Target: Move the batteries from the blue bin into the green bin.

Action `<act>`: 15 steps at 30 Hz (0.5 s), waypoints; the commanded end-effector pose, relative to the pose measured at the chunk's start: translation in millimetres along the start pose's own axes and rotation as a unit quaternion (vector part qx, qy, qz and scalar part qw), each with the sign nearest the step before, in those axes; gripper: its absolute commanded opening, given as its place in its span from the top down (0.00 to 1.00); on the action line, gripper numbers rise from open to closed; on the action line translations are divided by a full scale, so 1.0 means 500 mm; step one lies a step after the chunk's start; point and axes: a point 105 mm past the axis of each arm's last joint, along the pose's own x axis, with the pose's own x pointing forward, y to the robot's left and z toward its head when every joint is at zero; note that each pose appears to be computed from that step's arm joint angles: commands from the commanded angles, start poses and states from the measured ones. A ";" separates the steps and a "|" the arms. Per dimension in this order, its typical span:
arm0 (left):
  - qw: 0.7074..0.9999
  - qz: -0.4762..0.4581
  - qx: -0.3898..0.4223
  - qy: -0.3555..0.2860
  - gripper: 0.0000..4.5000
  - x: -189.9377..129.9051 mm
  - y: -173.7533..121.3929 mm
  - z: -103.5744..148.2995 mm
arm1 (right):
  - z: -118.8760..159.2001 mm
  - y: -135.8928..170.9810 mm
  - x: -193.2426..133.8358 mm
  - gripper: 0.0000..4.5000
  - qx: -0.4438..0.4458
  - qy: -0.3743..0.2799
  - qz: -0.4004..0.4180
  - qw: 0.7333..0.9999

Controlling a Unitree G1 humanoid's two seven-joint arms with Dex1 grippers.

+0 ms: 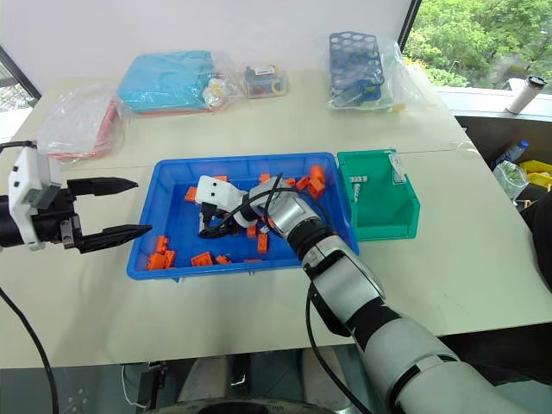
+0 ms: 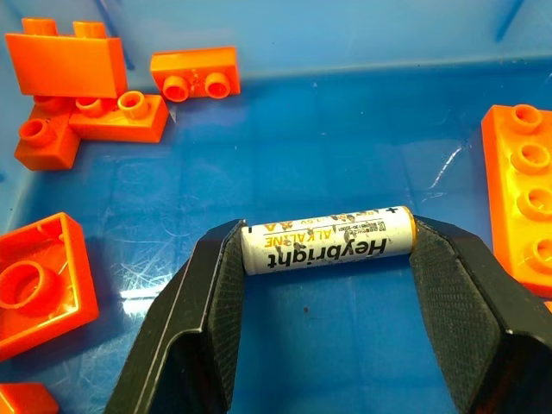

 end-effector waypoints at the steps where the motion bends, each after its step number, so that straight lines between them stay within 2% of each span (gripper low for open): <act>1: 1.000 -0.017 0.009 -0.011 0.00 0.011 -0.012 0.010 | 0.051 -0.021 -0.052 0.50 -0.026 -0.036 -0.023 0.999; 4: 0.999 -0.037 0.003 -0.025 0.00 0.029 -0.027 0.013 | 0.076 -0.042 -0.151 0.50 -0.019 -0.062 -0.068 0.996; 7: 0.997 -0.062 -0.002 -0.048 0.00 0.060 -0.043 0.019 | 0.081 -0.058 -0.308 0.50 0.026 -0.080 -0.146 0.986; 8: 0.996 -0.067 -0.002 -0.051 0.00 0.067 -0.045 0.020 | 0.079 -0.056 -0.343 0.50 0.039 -0.081 -0.164 0.982; 10: 0.995 -0.077 -0.004 -0.060 0.00 0.083 -0.049 0.022 | 0.048 -0.051 -0.423 0.50 0.065 -0.059 -0.215 0.973; 12: 0.994 -0.090 -0.007 -0.069 0.00 0.098 -0.052 0.026 | -0.006 -0.041 -0.506 0.50 0.092 -0.014 -0.278 0.956; 15: 0.992 -0.101 -0.007 -0.076 0.00 0.109 -0.052 0.028 | -0.061 -0.022 -0.584 0.50 0.136 0.022 -0.338 0.931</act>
